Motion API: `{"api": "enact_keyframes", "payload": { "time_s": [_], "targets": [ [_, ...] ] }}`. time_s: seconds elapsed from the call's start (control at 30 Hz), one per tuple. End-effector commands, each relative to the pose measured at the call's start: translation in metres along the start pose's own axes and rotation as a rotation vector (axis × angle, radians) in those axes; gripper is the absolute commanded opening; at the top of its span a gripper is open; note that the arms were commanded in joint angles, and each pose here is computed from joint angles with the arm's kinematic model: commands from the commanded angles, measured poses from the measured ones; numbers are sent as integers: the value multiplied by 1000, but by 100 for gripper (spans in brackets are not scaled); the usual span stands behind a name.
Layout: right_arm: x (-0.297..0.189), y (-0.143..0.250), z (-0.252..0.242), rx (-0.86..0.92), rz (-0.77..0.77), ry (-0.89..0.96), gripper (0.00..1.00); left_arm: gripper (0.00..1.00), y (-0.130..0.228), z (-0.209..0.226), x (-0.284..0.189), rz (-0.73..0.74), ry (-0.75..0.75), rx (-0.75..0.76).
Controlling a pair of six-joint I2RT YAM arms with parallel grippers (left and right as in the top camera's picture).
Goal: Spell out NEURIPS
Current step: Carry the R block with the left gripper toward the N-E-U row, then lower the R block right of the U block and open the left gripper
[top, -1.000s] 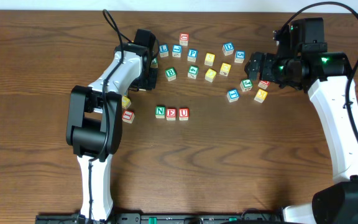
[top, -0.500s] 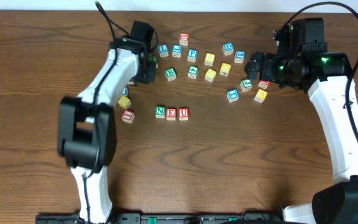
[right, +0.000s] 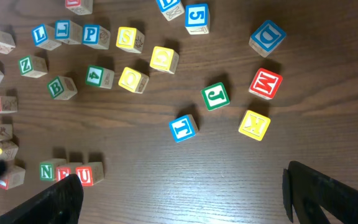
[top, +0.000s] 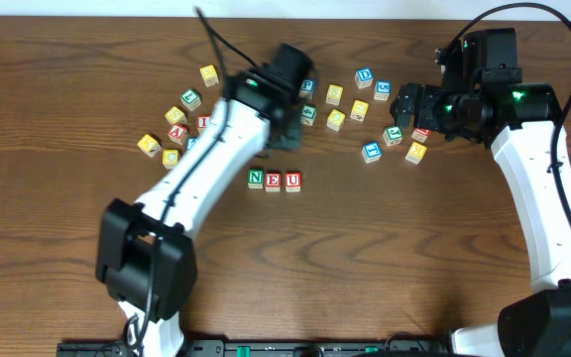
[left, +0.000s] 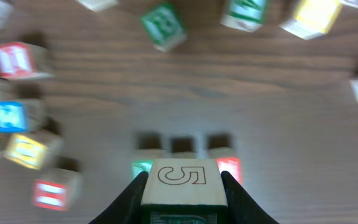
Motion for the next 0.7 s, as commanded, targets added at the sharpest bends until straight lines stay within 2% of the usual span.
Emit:
{"api": "enact_keyframes", "payload": {
  "time_s": [0.0,0.23,0.53,0.67],
  "targets": [
    [-4,-5,3,-1,-16,-4,99,30,21,-19,12,42,-11,-76],
    [-4,-5,3,0,-16,-3,99,29,47,-42,40,86,-32,-130],
    [-4,-5,3,0,-16,-3,99,30,51,-49,79,114,-52,-245],
    [-4,-5,3,0,-16,-3,99,29,56,-51,87,148,-51,-246]
  ]
}}
Point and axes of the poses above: each gripper's point midway between its finger pads, its own x axis out along the fingers, its own z axis along the line the jaws close on, y = z × x, the point moved 4 cm from there along -x, back along the fingers, and after that the axes turned 9 degrees about -x, right-handed, at the moved point
